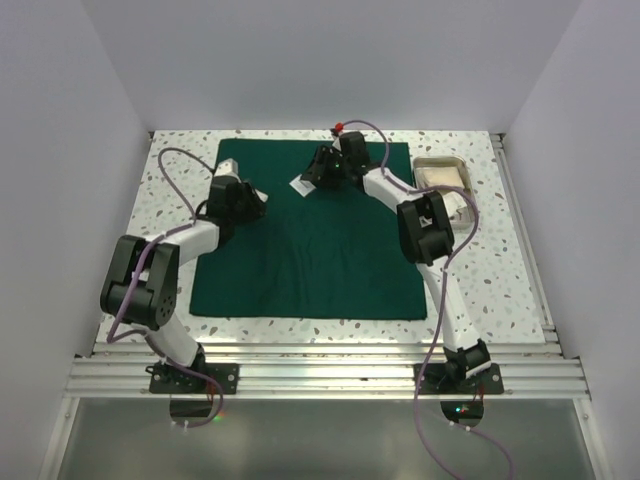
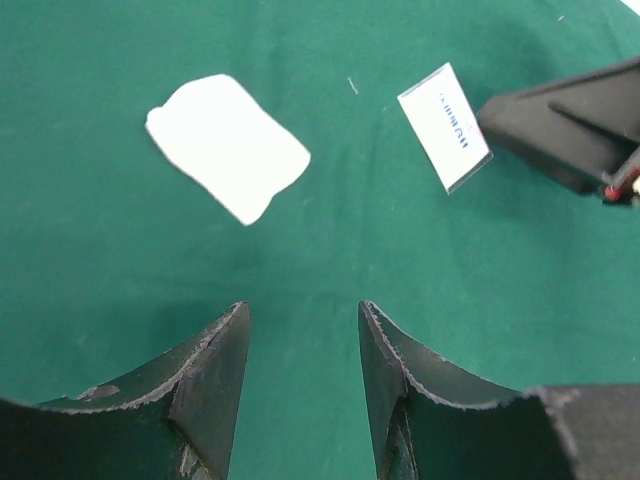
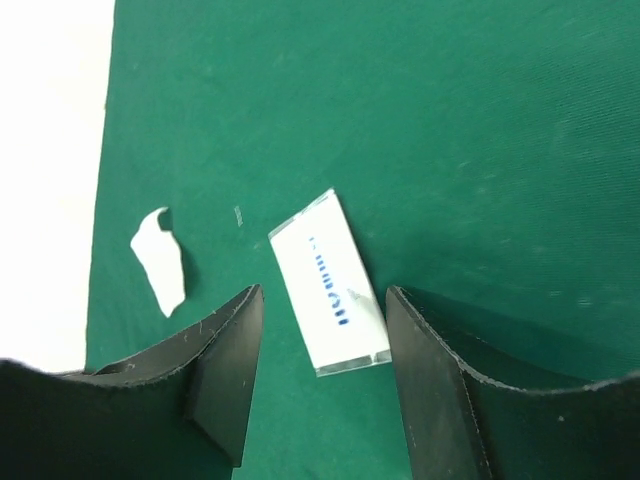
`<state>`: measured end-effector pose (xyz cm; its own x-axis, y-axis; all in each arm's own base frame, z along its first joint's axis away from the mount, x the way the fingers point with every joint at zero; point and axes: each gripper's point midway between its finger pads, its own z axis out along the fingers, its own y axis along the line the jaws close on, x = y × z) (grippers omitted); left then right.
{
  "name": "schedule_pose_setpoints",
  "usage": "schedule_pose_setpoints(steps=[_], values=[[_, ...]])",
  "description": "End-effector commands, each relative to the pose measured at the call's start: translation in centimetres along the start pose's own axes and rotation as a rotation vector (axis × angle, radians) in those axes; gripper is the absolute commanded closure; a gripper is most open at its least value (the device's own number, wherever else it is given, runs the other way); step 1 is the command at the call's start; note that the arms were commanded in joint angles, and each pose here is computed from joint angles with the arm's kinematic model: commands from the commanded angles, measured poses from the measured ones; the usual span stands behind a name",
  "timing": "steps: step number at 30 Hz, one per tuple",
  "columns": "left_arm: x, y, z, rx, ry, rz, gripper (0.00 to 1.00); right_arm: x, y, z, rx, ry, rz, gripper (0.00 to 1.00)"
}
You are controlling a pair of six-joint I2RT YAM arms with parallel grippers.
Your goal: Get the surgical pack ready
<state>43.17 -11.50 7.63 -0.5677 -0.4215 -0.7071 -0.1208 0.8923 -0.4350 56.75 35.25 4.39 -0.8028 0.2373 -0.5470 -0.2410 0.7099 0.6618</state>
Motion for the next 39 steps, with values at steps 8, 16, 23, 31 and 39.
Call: schedule_pose_setpoints(steps=[8,16,23,31,39], values=[[0.4,-3.2,4.7,0.060,0.110,0.013,0.50,5.0,0.9,0.3,-0.057,0.161,0.044,0.54],[2.3,-3.7,6.9,0.048,0.165,0.040,0.51,4.0,2.3,1.0,-0.127,0.138,0.117,0.84],[1.8,-2.7,8.3,-0.019,0.153,0.054,0.51,4.1,2.1,1.4,-0.117,0.137,0.163,0.61],[-1.0,-2.3,10.7,-0.055,0.102,0.026,0.59,5.6,0.8,1.8,-0.082,0.158,0.224,0.60],[0.2,-3.7,13.9,0.035,0.194,0.002,0.75,5.7,0.7,2.1,-0.084,0.162,0.271,0.61]])
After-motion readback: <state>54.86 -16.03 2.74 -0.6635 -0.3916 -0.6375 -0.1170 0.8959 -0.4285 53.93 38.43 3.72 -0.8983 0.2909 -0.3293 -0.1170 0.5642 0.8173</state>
